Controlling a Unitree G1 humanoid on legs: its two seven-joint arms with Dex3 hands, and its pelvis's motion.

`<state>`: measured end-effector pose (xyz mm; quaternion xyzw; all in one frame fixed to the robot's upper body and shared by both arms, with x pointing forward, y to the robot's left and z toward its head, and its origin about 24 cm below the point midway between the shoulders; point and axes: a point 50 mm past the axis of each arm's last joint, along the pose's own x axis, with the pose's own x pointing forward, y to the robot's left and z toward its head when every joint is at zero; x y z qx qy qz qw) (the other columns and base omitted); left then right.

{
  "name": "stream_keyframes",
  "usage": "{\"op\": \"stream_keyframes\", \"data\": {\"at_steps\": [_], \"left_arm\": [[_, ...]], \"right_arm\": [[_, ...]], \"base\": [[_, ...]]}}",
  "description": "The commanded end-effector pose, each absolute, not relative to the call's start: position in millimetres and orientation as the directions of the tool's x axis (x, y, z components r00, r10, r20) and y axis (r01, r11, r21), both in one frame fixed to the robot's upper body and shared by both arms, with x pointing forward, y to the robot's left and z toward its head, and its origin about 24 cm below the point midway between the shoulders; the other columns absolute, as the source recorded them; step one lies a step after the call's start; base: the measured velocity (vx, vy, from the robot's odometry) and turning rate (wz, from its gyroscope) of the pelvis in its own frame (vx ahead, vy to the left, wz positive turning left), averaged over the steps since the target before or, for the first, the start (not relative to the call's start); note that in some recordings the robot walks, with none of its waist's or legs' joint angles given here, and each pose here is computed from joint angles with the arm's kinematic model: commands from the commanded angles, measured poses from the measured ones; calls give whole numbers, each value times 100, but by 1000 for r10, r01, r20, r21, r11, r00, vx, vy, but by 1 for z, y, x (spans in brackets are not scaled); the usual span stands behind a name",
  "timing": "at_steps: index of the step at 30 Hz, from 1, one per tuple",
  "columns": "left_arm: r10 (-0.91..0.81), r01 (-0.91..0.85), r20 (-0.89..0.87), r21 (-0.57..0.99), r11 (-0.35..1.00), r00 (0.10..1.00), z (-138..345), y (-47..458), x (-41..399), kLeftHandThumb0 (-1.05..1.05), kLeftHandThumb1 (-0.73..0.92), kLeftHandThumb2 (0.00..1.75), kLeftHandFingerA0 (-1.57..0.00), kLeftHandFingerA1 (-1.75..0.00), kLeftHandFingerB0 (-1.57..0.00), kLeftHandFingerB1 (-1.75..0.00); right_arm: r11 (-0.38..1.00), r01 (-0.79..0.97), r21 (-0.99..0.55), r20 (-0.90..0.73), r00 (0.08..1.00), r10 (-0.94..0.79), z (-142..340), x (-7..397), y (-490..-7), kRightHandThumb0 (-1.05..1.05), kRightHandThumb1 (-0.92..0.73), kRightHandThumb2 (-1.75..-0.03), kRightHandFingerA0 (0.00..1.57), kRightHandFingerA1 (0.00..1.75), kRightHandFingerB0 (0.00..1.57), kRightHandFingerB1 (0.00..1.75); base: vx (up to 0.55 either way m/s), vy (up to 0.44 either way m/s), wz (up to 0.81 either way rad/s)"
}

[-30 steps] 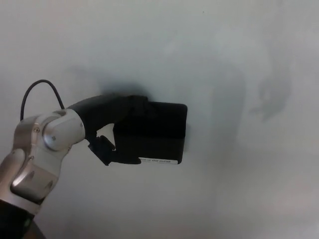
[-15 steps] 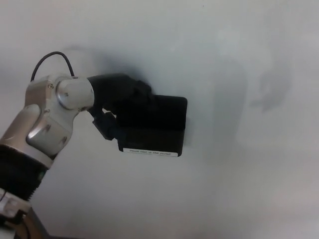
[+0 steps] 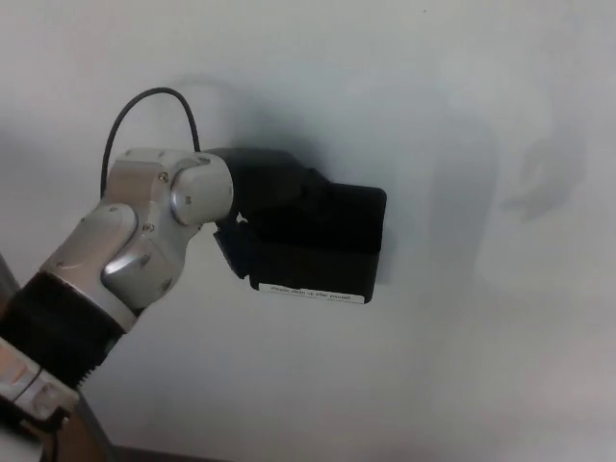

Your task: A magnetic marker holder is on the left hand side of the white board, the robot put the index and middle finger into the opening of the container and pull off the magnetic holder and hand it to a human on the left hand side.

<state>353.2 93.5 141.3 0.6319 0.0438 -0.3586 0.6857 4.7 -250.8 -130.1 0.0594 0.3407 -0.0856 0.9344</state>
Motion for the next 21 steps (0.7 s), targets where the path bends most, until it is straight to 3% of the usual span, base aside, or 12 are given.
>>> {"op": "stream_keyframes", "data": {"at_steps": [1, 3, 5, 8, 9, 13, 14, 19, 20, 21], "left_arm": [[-404, 471, -522, 853, -226, 751, 121, 85, 347, -87, 49, 82, -51, -46, -36, -41], [-427, 410, -523, 849, -333, 737, 115, 73, 340, -83, 46, 83, -50, -47, -35, -41], [-442, 395, -515, 854, -338, 735, 113, 71, 338, -88, 48, 86, -55, -49, -36, -40], [-451, 382, -506, 859, -342, 735, 110, 70, 335, -86, 48, 86, -48, -48, -35, -41], [-446, 383, -508, 857, -344, 737, 110, 70, 335, -94, 54, 87, -50, -47, -35, -40], [-438, 394, -517, 852, -345, 735, 109, 70, 335, -88, 51, 87, -51, -49, -33, -41], [-426, 403, -527, 845, -351, 736, 109, 70, 336, -82, 61, 60, -50, -37, -35, -32], [-370, 465, -566, 821, -332, 737, 108, 75, 340, -85, 60, 60, -49, -37, -34, -31], [-367, 473, -570, 819, -324, 735, 106, 75, 340, -96, 55, 87, -60, -51, -27, -37], [-366, 476, -571, 819, -322, 735, 106, 75, 340, -96, 55, 87, -60, -51, -27, -37]], "right_arm": [[981, 191, 20, -629, 765, -136, -126, 5, -257, -59, -68, -61, 81, 54, 55, 38], [982, 188, 31, -624, 771, -128, -125, 5, -259, -59, -67, -60, 83, 56, 56, 38], [979, 199, 45, -620, 774, -129, -125, 4, -258, -58, -67, -61, 84, 57, 58, 39], [979, 198, 42, -622, 772, -129, -125, 0, -258, -59, -67, -61, 83, 57, 59, 39], [980, 196, 37, -624, 770, -130, -124, -1, -258, -61, -68, -60, 82, 56, 58, 38], [980, 196, 32, -627, 768, -133, -124, -5, -258, -61, -68, -61, 82, 57, 57, 39], [979, 201, 37, -630, 765, -133, -124, -5, -259, -60, -67, -61, 83, 57, 56, 39], [978, 206, 42, -628, 766, -135, -125, -4, -257, -62, -67, -60, 83, 56, 55, 39], [978, 206, 37, -632, 763, -137, -125, -4, -257, -63, -66, -61, 84, 56, 56, 39], [978, 206, 36, -633, 762, -137, -125, -4, -257, -63, -66, -61, 84, 56, 56, 39]], "base": [[0, 0, 0], [-1, 3, 3], [-7, 6, 10], [0, 0, 0], [0, 0, 0], [0, 0, 0], [0, 0, 0], [0, 0, 0], [0, 0, 0], [0, 0, 0]]}}
